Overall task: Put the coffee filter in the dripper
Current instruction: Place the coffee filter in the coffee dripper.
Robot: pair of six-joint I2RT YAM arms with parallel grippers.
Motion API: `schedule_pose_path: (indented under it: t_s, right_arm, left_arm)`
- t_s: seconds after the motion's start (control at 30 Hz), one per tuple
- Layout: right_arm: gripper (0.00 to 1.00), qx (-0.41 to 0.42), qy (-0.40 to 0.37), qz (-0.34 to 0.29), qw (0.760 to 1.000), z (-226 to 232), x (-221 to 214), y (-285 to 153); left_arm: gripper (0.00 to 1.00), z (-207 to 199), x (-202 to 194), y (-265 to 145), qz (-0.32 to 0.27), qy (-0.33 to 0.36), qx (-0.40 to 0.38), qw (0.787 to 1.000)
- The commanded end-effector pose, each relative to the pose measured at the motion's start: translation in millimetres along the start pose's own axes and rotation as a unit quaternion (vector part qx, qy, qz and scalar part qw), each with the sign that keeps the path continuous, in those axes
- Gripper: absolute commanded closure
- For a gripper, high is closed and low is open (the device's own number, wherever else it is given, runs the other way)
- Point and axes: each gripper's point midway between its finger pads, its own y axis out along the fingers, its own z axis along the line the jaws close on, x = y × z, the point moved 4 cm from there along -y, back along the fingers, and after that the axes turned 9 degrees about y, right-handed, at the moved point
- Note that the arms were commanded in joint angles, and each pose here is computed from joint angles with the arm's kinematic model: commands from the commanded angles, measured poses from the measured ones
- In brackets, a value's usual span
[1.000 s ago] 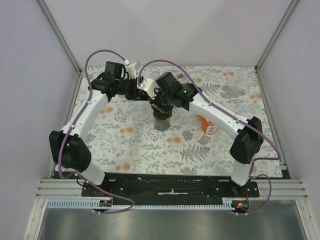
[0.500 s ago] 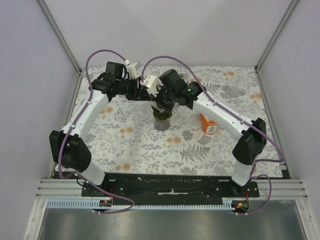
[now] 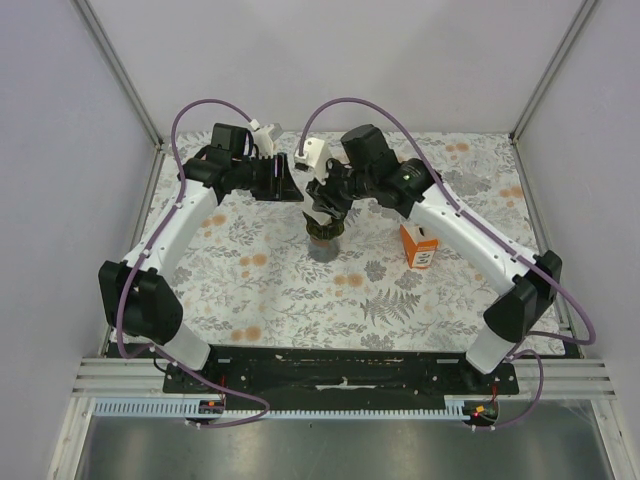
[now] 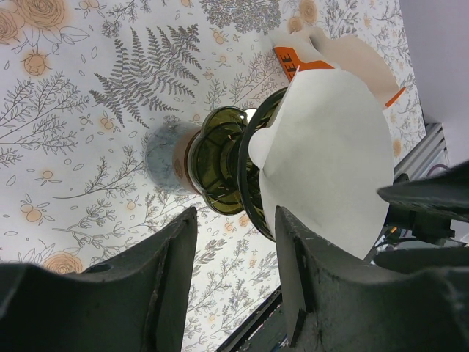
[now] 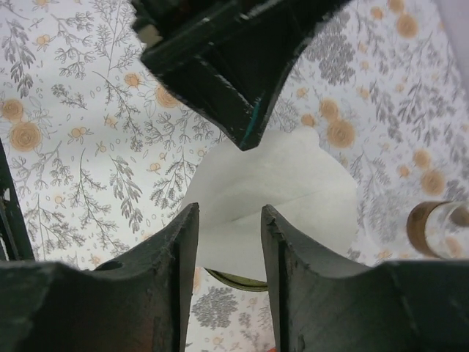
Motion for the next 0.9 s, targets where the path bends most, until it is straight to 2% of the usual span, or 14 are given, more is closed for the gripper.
schedule_pose_path:
  t_s: [0.0,0.1,0.2,0.4,0.63,0.87]
  right_arm:
    - [0.50,0.036,-0.127,-0.080,0.988,13,33,-31]
    - [0.47,0.007,-0.143,-0.072,0.987,2,32,-31]
    - [0.48,-0.034,-0.072,-0.070,0.994,-22,39,-37]
    - [0.36,-0.072,0.031,-0.071,0.994,-47,32,-38]
    - [0.36,-0.134,0.103,-0.025,0.985,-73,5,-14]
    - [0.35,-0.132,0.148,0.007,0.980,-77,-11,7]
  left_arm:
    - [0.47,-10,15,-10,-0.027,0.031,-0.009,0.999]
    - [0.47,-10,16,-10,-0.027,0.032,-0.009,0.999]
    - [0.47,-11,18,-12,-0.030,0.035,-0.008,0.999]
    - [0.43,-13,25,-16,-0.035,0.041,-0.008,0.998]
    - [0.40,-14,28,-18,-0.040,0.046,-0.004,0.998]
    - [0.38,-11,37,-3,-0.049,0.064,0.016,0.997]
